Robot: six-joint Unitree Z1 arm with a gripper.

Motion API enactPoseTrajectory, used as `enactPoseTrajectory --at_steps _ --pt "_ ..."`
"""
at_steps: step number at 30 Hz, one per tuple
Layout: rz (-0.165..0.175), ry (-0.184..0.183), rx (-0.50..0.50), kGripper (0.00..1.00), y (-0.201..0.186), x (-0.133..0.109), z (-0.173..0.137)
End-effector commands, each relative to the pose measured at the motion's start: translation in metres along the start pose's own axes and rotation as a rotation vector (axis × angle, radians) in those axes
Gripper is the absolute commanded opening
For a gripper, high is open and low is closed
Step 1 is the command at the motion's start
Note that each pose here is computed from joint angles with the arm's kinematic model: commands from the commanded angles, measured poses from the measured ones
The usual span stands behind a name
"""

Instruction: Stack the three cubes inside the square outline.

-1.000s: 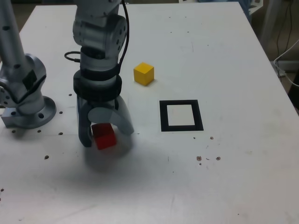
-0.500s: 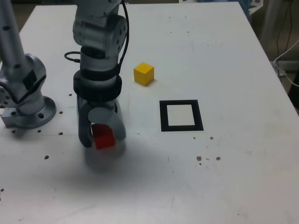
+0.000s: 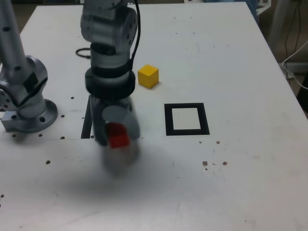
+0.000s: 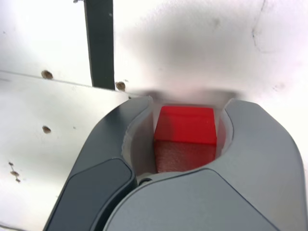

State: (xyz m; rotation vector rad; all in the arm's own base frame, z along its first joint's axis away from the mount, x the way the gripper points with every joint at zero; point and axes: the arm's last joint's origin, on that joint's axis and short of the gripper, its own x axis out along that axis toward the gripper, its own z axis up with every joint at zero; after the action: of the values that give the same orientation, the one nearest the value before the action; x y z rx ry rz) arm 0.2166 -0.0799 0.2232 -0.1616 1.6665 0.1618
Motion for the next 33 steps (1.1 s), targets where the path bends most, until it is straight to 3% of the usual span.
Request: enactPoseTrajectory --at_steps 1,6,12,26,33 --pt "0.016 -0.029 0.003 0.14 -0.002 -0.009 0.007" --pt "0.042 -0.067 0.013 0.13 -0.005 -0.031 0.031" --pt "0.040 -0.070 0.032 0.13 -0.004 -0.042 0.062" --pt "0.037 -0.061 0.026 0.14 0.015 -0.037 0.120" --pt "0.052 -0.049 0.009 0.14 0.022 -0.029 0.136"
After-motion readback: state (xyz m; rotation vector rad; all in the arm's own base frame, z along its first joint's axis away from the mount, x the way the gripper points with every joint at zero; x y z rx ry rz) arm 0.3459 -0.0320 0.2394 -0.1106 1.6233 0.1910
